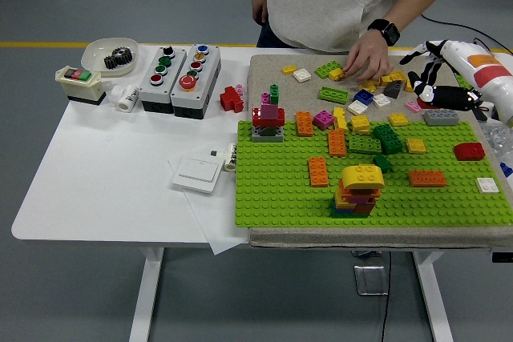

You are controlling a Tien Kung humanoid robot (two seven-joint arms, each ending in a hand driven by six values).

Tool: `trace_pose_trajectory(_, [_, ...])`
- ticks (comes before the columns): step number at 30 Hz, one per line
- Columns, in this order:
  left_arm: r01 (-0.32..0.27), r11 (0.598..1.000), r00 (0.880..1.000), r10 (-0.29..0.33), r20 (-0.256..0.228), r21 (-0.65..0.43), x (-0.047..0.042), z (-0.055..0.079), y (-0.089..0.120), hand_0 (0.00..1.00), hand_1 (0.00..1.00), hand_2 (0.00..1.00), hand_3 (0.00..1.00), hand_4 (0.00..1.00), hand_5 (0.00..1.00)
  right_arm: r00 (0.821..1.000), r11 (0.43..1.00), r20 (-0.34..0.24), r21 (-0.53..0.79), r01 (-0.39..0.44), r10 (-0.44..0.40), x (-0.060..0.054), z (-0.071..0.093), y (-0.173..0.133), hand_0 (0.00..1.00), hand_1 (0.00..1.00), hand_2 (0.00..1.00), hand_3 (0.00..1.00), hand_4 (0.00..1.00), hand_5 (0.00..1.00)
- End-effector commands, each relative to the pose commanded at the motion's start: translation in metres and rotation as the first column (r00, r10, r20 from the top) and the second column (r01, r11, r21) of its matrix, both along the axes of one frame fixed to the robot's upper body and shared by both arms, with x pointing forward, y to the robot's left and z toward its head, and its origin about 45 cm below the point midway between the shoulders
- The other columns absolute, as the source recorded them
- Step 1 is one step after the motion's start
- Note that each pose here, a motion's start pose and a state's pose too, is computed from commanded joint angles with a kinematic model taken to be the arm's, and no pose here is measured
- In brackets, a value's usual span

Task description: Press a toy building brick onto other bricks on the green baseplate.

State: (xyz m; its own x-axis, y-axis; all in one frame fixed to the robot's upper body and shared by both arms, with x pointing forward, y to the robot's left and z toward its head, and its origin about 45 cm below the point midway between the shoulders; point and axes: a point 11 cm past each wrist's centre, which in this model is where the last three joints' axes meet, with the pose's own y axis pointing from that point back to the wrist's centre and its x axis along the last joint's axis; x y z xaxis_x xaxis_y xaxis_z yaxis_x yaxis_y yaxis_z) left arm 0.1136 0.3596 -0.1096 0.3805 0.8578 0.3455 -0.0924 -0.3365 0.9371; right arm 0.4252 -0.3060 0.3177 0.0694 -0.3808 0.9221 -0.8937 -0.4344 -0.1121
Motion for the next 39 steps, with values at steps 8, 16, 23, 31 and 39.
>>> trace_pose_trajectory(8, [0.004, 1.000, 1.000, -0.004, 0.001, -0.001, 0.0017, 0.000, 0.000, 0.750, 0.758, 0.721, 0.585, 0.641, 0.670, 0.999, 0.999, -0.029, -0.001, -0.039, 0.039, 0.005, -0.007, 0.019, 0.447, 0.236, 0.302, 0.625, 0.166, 0.195])
trace_pose_trajectory(16, [0.001, 1.000, 1.000, -0.001, 0.003, 0.000, 0.0018, 0.001, 0.001, 0.751, 0.757, 0.722, 0.585, 0.643, 0.671, 0.998, 0.999, -0.042, -0.005, -0.053, 0.053, 0.005, -0.011, 0.024, 0.456, 0.241, 0.304, 0.643, 0.145, 0.182])
trace_pose_trajectory(23, [0.000, 1.000, 1.000, 0.000, 0.002, 0.001, 0.0009, 0.000, 0.001, 0.751, 0.758, 0.723, 0.586, 0.643, 0.670, 0.996, 0.997, -0.048, -0.011, -0.071, 0.070, 0.005, -0.012, 0.029, 0.457, 0.240, 0.303, 0.646, 0.133, 0.180])
trace_pose_trajectory(31, [-0.002, 1.000, 1.000, 0.002, 0.004, 0.000, 0.0017, 0.001, 0.001, 0.752, 0.760, 0.723, 0.586, 0.644, 0.671, 0.998, 0.999, -0.034, -0.004, -0.046, 0.046, 0.007, -0.009, 0.022, 0.457, 0.240, 0.303, 0.646, 0.136, 0.182])
trace_pose_trajectory(39, [-0.001, 1.000, 1.000, 0.001, 0.008, 0.001, 0.0032, 0.001, 0.001, 0.753, 0.760, 0.724, 0.587, 0.644, 0.671, 0.999, 0.999, -0.016, 0.003, 0.037, -0.037, 0.008, -0.001, -0.007, 0.458, 0.241, 0.307, 0.633, 0.157, 0.178])
